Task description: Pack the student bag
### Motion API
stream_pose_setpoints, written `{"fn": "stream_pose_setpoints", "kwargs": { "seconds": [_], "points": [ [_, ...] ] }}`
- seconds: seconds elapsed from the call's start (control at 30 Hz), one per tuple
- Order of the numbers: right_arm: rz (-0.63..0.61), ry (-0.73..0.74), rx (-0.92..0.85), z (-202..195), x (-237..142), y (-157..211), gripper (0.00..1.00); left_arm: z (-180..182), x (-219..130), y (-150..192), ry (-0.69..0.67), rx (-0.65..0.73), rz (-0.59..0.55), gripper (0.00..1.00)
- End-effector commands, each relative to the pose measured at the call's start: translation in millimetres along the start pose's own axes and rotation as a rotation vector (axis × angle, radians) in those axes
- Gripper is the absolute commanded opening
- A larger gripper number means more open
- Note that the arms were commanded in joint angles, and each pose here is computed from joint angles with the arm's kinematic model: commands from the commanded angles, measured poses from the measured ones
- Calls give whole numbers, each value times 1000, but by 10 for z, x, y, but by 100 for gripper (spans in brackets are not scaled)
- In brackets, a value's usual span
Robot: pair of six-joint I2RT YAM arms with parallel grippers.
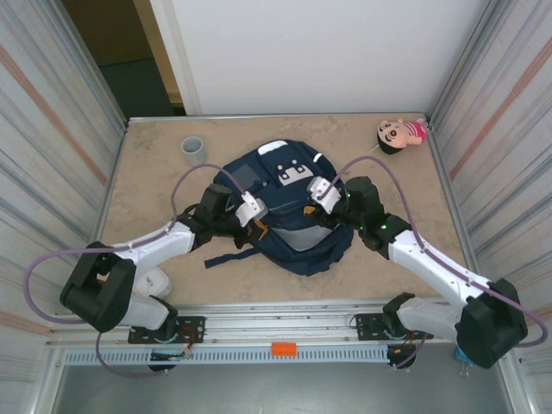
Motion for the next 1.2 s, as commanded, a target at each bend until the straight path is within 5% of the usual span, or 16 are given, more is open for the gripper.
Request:
{"fn": "stream_pose_setpoints", "kwargs": {
  "seconds": [0.0,0.27,0.57,0.8,1.17],
  "points": [
    [18,-52,496,120,-242,-56,66,54,52,3,-33,-17,-3,0],
    [151,-176,1142,561,-565,375,70,33,43,178,-43,-12,58,0],
    [247,-248,1508,895,-312,747,68,7,-23,158,-62,-20,15,0],
    [181,-144,1583,750,-204,927,78,-4,-16,99,-48,-15,-14,0],
    [112,-149,1583,580,12,799,55,-317,-78,-89,93,41,-104,0]
  ]
}}
Point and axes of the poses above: each hand's point on the last joint's axis, 136 mm out from that joint toward the fingers, its own x axis out along the fingers, its own z axis along the line the jaws close on, y = z × x, the point moved 1 cm from there along -x, back along the fingers, and after that the axes turned 8 degrees about x, right-handed, at the moved point
